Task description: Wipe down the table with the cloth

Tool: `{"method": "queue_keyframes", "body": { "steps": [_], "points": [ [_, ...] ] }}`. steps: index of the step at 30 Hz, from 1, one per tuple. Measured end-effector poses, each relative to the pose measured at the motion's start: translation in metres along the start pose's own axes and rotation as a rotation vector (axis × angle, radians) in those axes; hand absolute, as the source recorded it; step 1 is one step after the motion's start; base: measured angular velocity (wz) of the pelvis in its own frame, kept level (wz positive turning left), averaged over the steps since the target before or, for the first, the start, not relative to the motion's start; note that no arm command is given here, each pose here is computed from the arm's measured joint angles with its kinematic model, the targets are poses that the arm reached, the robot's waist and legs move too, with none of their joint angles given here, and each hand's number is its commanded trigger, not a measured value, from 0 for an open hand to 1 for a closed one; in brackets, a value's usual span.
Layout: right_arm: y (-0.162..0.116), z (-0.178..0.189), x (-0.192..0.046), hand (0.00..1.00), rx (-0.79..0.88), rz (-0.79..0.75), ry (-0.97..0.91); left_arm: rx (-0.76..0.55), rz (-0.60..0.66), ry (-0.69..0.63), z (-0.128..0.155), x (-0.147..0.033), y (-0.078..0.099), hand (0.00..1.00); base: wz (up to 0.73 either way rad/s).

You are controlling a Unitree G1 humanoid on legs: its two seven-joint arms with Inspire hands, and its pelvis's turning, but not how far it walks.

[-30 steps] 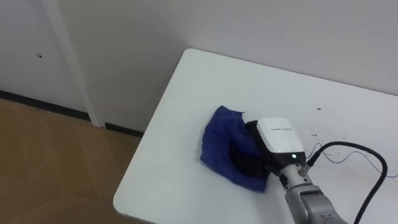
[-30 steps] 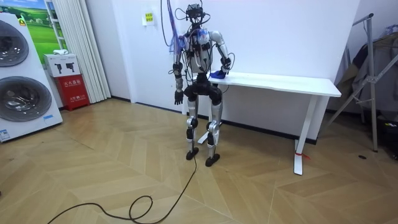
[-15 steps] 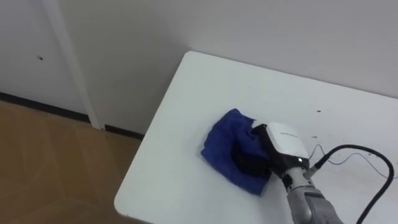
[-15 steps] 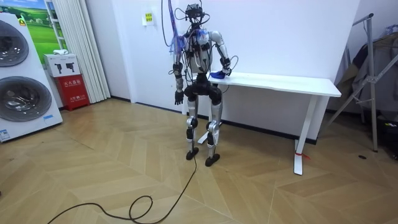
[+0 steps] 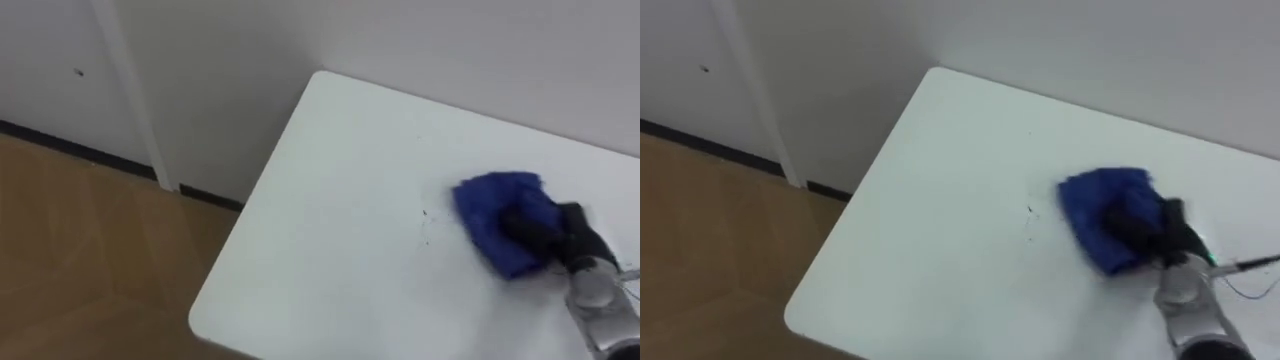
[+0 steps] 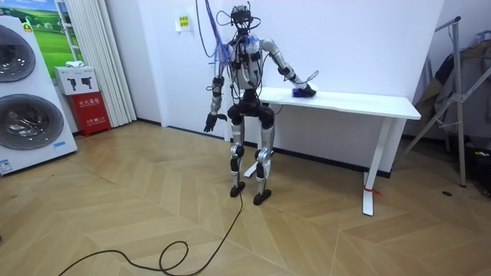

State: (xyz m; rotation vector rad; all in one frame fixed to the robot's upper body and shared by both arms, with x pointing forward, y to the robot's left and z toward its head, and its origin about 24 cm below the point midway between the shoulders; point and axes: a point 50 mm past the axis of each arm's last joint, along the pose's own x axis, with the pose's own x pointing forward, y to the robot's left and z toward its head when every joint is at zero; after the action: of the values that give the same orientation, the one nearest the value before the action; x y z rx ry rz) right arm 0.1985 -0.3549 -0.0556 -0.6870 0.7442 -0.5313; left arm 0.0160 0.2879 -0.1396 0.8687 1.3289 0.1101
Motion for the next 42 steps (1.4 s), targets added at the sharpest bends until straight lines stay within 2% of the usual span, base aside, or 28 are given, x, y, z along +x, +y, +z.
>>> {"method": "queue_keyframes", "body": {
  "steps": [4, 8, 12, 15, 19, 22, 24, 27, 29, 31, 32, 34, 36, 38, 42],
  "points": [
    [-0.022, -0.049, -0.008, 1.0, 0.024, -0.054, 0.135, -0.062, 0.024, 0.056, -0.016, -0.001, 0.006, 0.0, -0.09],
    [-0.028, -0.075, -0.018, 1.0, 0.0, -0.068, 0.192, -0.075, 0.02, 0.059, -0.019, -0.002, 0.004, 0.0, -0.2],
    [-0.03, -0.087, -0.024, 1.0, -0.014, -0.075, 0.222, -0.086, 0.034, 0.03, -0.01, 0.0, 0.005, 0.0, -0.3],
    [-0.027, -0.083, -0.023, 1.0, -0.047, -0.078, 0.21, -0.09, 0.044, 0.014, -0.003, 0.002, 0.007, 0.0, -0.2],
    [-0.011, -0.053, -0.018, 1.0, -0.107, -0.069, 0.144, -0.043, 0.017, -0.016, 0.006, 0.001, -0.002, 0.0, -0.3],
    [0.033, 0.021, -0.021, 1.0, -0.296, 0.038, -0.148, -0.003, -0.021, -0.018, 0.012, 0.001, -0.011, 0.0, -0.47],
    [0.074, 0.1, -0.041, 1.0, -0.419, 0.147, -0.459, 0.015, -0.041, -0.026, 0.019, 0.002, -0.014, 0.0, 0.07],
    [0.096, 0.155, -0.065, 1.0, -0.472, 0.22, -0.687, 0.022, -0.044, -0.052, 0.026, 0.001, -0.016, 0.0, 0.47],
    [0.098, 0.161, -0.068, 1.0, -0.47, 0.24, -0.721, 0.021, -0.045, -0.047, 0.024, 0.0, -0.016, 0.0, 0.97],
    [0.102, 0.147, -0.064, 1.0, -0.487, 0.26, -0.676, 0.031, -0.058, -0.005, 0.009, -0.004, -0.022, 0.0, 0.89],
    [0.106, 0.127, -0.059, 1.0, -0.494, 0.273, -0.617, 0.039, -0.07, 0.024, -0.002, -0.007, -0.026, 0.0, 0.6],
    [0.104, 0.103, -0.06, 1.0, -0.397, 0.255, -0.592, 0.047, -0.085, 0.061, -0.015, -0.011, -0.031, 0.0, 0.53],
    [0.098, 0.071, -0.061, 1.0, -0.271, 0.216, -0.528, 0.049, -0.084, 0.059, -0.014, -0.011, -0.031, 0.0, 0.52],
    [0.089, 0.049, -0.061, 1.0, -0.212, 0.161, -0.472, 0.069, -0.076, 0.054, -0.016, -0.011, -0.03, 0.0, 0.33],
    [0.063, 0.004, -0.057, 1.0, -0.185, 0.034, -0.34, 0.061, -0.025, 0.041, -0.013, -0.009, -0.02, 0.0, -0.09]
  ]
}}
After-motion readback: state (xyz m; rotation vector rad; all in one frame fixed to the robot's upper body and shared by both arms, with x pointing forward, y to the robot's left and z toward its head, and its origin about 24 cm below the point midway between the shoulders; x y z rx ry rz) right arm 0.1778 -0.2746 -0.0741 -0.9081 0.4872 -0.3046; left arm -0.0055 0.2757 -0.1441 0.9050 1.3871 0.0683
